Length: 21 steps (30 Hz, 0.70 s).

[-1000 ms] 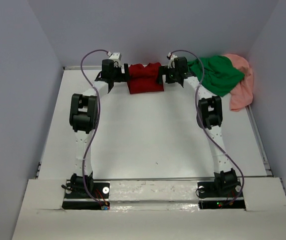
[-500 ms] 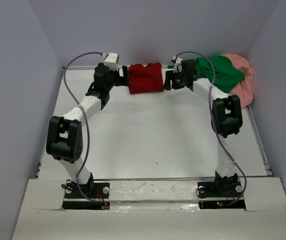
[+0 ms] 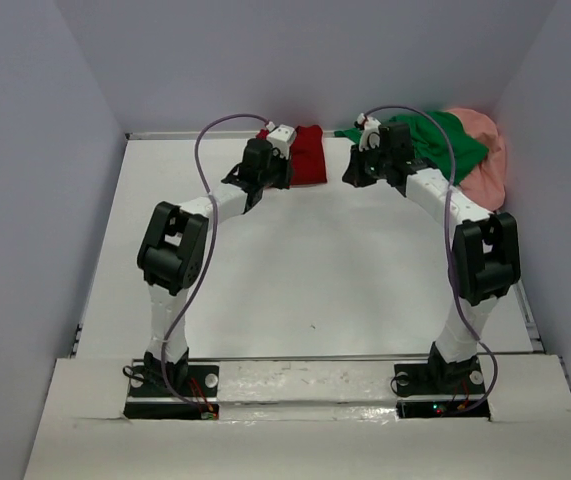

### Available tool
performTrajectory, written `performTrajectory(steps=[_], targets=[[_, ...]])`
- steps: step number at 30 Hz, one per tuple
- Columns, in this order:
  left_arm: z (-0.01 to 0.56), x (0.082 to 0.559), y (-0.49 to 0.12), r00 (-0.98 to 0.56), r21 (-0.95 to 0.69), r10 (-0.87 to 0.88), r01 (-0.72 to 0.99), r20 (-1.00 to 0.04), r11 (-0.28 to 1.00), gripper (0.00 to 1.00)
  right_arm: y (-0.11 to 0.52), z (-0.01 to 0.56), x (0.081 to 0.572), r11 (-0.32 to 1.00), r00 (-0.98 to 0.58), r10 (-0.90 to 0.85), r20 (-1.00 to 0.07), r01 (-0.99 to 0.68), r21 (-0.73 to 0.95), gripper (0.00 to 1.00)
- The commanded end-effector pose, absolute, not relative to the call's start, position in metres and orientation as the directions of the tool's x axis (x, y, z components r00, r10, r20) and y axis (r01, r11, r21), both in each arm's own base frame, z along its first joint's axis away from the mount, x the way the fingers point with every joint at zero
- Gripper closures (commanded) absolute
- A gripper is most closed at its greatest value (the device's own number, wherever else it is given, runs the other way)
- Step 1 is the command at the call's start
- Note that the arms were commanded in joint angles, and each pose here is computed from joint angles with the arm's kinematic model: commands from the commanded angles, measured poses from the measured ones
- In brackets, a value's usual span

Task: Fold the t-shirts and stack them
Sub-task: Fold the tshirt

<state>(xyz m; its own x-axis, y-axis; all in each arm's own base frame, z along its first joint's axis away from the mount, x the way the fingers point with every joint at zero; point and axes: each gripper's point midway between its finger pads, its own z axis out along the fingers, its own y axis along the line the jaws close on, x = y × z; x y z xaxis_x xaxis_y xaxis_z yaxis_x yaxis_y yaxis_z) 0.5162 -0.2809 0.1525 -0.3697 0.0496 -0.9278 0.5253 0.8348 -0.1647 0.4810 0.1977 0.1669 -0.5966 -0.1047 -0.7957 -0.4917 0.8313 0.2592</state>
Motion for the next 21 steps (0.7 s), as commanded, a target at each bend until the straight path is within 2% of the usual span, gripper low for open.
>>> performTrajectory(steps=[1,9,15,21], targets=[[0.142,0.521,-0.291,-0.401,-0.155,0.095,0.547,-0.911,0.822,1.00,0.200,0.180,0.463,0.812,-0.581,-0.122,-0.804,-0.525,0.256,1.00],[0.140,0.549,-0.300,-0.324,-0.063,0.127,0.517,-0.937,0.854,1.00,0.201,0.161,0.437,0.788,-0.626,-0.135,-0.768,-0.539,0.300,1.00],[0.161,0.566,-0.297,-0.215,0.021,0.130,0.448,-0.968,0.894,1.00,0.205,0.147,0.435,0.774,-0.651,-0.143,-0.746,-0.543,0.326,1.00],[0.149,0.595,-0.291,-0.187,0.095,0.167,0.345,-0.968,0.934,1.00,0.208,0.149,0.436,0.762,-0.655,-0.138,-0.743,-0.549,0.343,1.00]])
